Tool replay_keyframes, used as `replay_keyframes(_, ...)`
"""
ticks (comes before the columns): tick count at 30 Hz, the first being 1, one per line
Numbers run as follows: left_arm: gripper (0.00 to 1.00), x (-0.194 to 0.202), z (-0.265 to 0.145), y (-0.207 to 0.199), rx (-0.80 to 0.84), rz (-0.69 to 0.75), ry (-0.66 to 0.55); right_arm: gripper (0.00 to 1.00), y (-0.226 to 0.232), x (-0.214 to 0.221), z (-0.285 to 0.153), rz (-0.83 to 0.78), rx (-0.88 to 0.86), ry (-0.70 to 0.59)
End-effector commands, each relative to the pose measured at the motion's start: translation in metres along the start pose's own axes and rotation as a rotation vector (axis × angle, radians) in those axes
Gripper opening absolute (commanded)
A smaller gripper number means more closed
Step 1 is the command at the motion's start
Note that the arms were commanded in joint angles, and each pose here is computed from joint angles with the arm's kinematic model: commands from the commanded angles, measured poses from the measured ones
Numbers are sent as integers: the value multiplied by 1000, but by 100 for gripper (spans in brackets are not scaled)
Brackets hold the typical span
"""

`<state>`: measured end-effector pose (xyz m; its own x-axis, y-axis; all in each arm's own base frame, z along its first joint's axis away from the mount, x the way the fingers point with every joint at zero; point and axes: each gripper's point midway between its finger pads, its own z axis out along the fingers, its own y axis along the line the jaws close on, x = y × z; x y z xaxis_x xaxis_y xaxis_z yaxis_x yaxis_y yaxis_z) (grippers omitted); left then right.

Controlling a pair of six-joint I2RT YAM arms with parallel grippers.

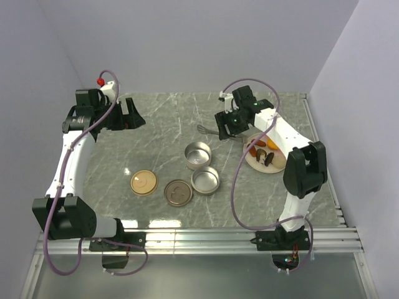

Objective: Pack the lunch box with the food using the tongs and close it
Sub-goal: Grab the clamp with the right arm, then pick up the food using the clamp

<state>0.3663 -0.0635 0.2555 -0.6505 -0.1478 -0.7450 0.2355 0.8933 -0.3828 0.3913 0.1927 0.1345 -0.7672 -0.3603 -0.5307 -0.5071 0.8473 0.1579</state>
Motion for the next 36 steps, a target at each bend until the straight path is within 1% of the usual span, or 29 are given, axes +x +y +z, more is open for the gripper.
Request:
replay_keyframes(1, 99, -26, -20, -21, 56, 47, -91, 75, 10, -21, -45, -42, -58, -76)
replay_keyframes(5, 99, -29, -23, -27, 78, 51, -101, 75, 11, -19, -72, -62, -75, -91)
replay_keyframes(6, 99, -29, -23, -28, 81, 50, -101, 75, 9, -14, -78, -60, -74, -81)
replay_keyframes(8, 99, -31, -24, -29, 86, 51, -106, 75, -1, -11, -96, -65, -59, -103)
replay_keyframes(13, 99, -31, -27, -37, 129, 68, -116, 75, -25, 14, -131, -41, -49, -96)
replay_keyframes(17, 99, -33, -29, -41, 147, 75, -118, 75, -45, 42, -153, -6, 7, -84)
replay_keyframes(19, 99, -33, -30, -42, 150, 75, -115, 75, -52, 53, -160, -16, 35, -79)
replay_keyframes(20, 99, -33, -30, -43, 151, 78, -115, 76, -52, 57, -170, -22, 60, -99)
replay_keyframes(23, 99, -32, -32, -44, 155, 87, -121, 76, -67, 84, -178, -14, 159, -76)
replay_keyframes(26, 99, -29, -32, -44, 161, 88, -119, 76, -80, 94, -191, -4, 247, -104)
replay_keyframes(28, 99, -27, -31, -45, 169, 86, -112, 76, -93, 109, -192, 29, 302, -88)
replay_keyframes(32, 98, -28, -30, -47, 181, 85, -104, 74, -107, 129, -196, 111, 305, -62)
replay_keyframes(35, 98, -28, -33, -48, 186, 97, -112, 72, -114, 146, -207, 137, 314, -50)
replay_keyframes(36, 98, -28, -33, -49, 189, 97, -114, 71, -114, 151, -210, 123, 315, -43)
